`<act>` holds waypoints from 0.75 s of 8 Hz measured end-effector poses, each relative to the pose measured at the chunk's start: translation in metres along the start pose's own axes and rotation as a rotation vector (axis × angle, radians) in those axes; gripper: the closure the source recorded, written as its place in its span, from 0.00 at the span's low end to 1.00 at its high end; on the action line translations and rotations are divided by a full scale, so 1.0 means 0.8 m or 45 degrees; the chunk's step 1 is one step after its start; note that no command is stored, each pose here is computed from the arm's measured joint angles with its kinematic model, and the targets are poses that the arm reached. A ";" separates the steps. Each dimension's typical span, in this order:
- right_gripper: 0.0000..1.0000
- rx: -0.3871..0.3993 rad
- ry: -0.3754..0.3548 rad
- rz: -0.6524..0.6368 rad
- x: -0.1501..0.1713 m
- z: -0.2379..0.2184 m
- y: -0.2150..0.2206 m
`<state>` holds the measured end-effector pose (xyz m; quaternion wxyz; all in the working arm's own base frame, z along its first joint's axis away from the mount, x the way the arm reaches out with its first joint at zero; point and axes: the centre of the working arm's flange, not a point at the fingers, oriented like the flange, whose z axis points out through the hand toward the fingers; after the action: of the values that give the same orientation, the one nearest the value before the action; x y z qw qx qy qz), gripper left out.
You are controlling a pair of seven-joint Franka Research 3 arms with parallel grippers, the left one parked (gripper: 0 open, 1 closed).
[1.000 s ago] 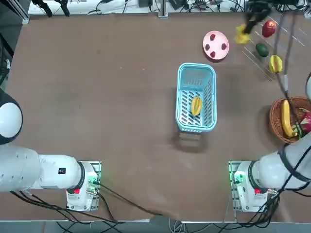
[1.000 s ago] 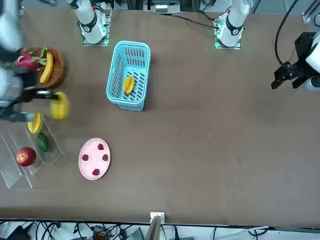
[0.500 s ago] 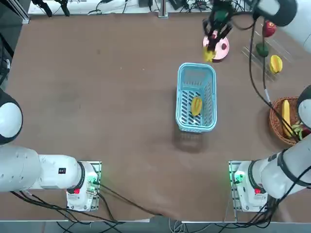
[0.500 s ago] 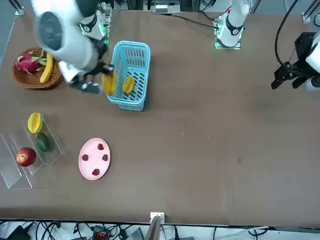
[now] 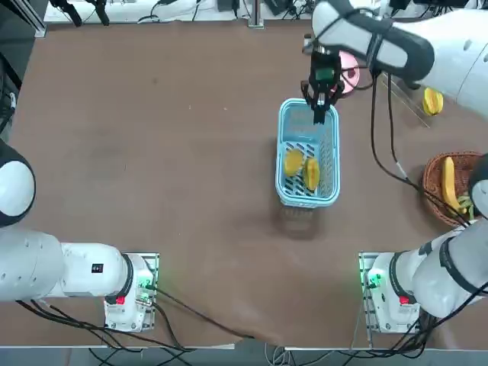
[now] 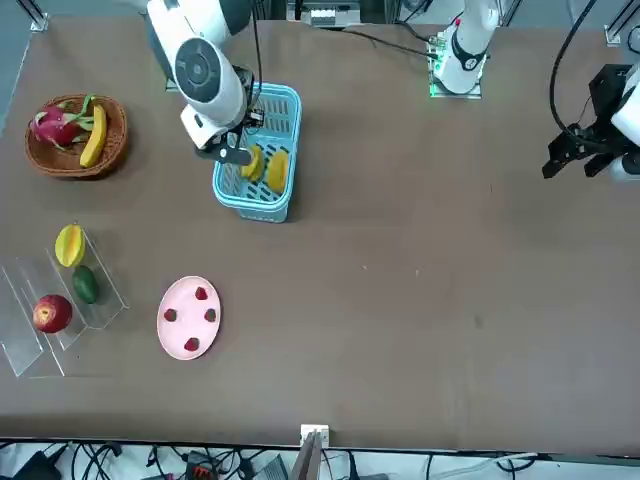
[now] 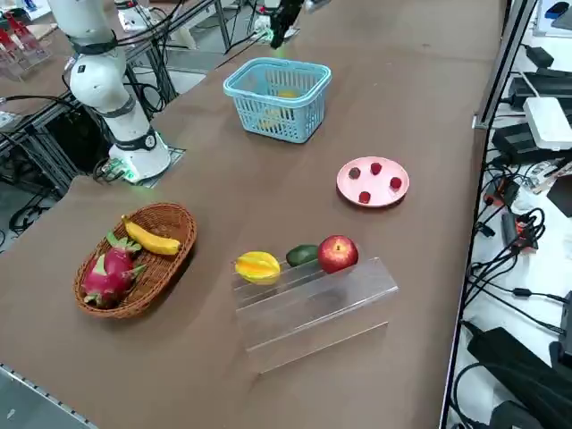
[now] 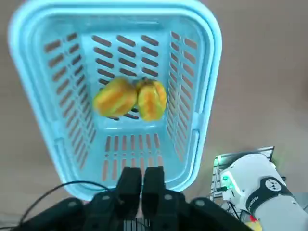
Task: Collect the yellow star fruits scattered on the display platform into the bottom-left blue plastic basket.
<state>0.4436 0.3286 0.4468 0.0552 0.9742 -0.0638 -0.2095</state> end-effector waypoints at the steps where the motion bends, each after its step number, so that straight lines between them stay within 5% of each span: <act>1: 0.67 0.005 -0.001 0.015 0.002 0.000 0.011; 4: 0.13 0.131 0.113 0.096 0.050 -0.080 0.107; 6: 0.01 0.142 0.227 0.189 0.109 -0.129 0.227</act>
<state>0.5472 0.1453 0.5295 0.0219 0.9830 -0.1423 -0.1136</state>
